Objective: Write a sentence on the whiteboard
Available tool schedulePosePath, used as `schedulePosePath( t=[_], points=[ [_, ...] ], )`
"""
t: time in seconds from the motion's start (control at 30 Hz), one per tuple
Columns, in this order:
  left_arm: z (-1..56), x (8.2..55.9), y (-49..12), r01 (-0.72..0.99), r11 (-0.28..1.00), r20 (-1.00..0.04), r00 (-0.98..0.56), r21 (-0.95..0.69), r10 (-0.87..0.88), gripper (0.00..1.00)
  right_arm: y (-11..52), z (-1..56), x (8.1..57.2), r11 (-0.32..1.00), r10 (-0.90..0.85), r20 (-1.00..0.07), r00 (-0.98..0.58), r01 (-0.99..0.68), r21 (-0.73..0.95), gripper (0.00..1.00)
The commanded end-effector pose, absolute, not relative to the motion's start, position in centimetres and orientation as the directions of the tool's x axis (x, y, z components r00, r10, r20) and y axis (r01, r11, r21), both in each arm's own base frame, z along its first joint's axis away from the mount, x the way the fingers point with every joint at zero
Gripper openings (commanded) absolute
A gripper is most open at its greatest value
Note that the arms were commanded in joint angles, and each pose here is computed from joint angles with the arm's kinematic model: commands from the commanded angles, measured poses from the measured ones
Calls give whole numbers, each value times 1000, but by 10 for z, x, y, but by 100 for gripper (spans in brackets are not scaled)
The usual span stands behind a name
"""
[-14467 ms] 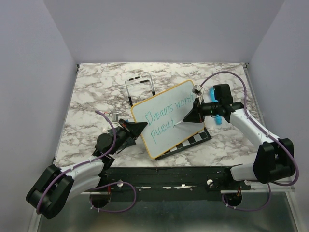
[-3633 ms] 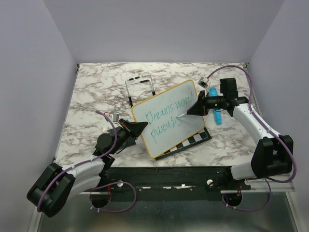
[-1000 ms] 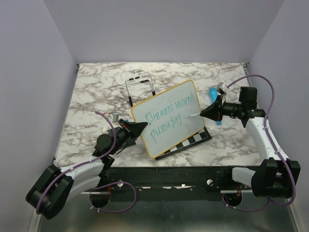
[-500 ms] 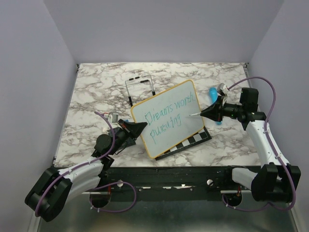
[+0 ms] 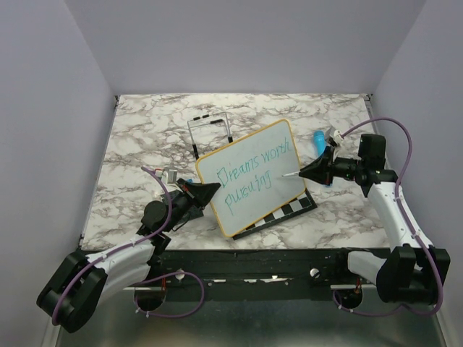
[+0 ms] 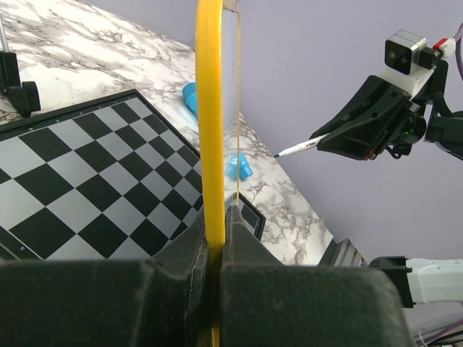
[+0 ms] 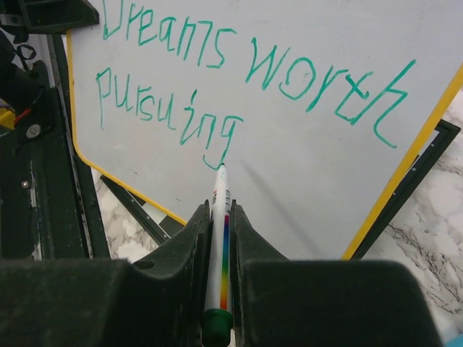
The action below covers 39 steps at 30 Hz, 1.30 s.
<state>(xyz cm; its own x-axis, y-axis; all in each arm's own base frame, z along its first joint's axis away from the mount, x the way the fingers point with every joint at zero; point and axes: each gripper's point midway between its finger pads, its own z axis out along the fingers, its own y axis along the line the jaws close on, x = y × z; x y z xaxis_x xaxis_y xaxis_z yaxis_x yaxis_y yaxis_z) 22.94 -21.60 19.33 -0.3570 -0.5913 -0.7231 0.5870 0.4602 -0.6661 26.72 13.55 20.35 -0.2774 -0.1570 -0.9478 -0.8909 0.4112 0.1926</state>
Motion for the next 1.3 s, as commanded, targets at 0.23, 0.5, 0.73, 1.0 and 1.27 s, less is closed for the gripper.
schedulePosePath(
  t=[0.23, 0.5, 0.73, 1.0, 1.27],
  points=[
    [193, 233, -214, 582, 473, -726, -338, -661, -599, 0, 161, 214, 246, 262, -143, -962, -231, -946, 188, 1],
    [199, 234, -214, 578, 465, -715, -336, -670, -613, 0, 170, 220, 237, 211, -151, -953, -263, -950, 229, 1],
    [207, 233, -212, 580, 452, -701, -324, -678, -635, 0, 178, 223, 233, 204, -167, -951, -259, -953, 224, 1],
    [214, 233, -210, 579, 433, -680, -316, -691, -662, 0, 180, 227, 230, 202, -168, -955, -243, -957, 208, 1],
    [220, 234, -206, 573, 426, -664, -304, -700, -683, 0, 182, 231, 228, 199, -167, -957, -237, -959, 202, 1]
  ],
)
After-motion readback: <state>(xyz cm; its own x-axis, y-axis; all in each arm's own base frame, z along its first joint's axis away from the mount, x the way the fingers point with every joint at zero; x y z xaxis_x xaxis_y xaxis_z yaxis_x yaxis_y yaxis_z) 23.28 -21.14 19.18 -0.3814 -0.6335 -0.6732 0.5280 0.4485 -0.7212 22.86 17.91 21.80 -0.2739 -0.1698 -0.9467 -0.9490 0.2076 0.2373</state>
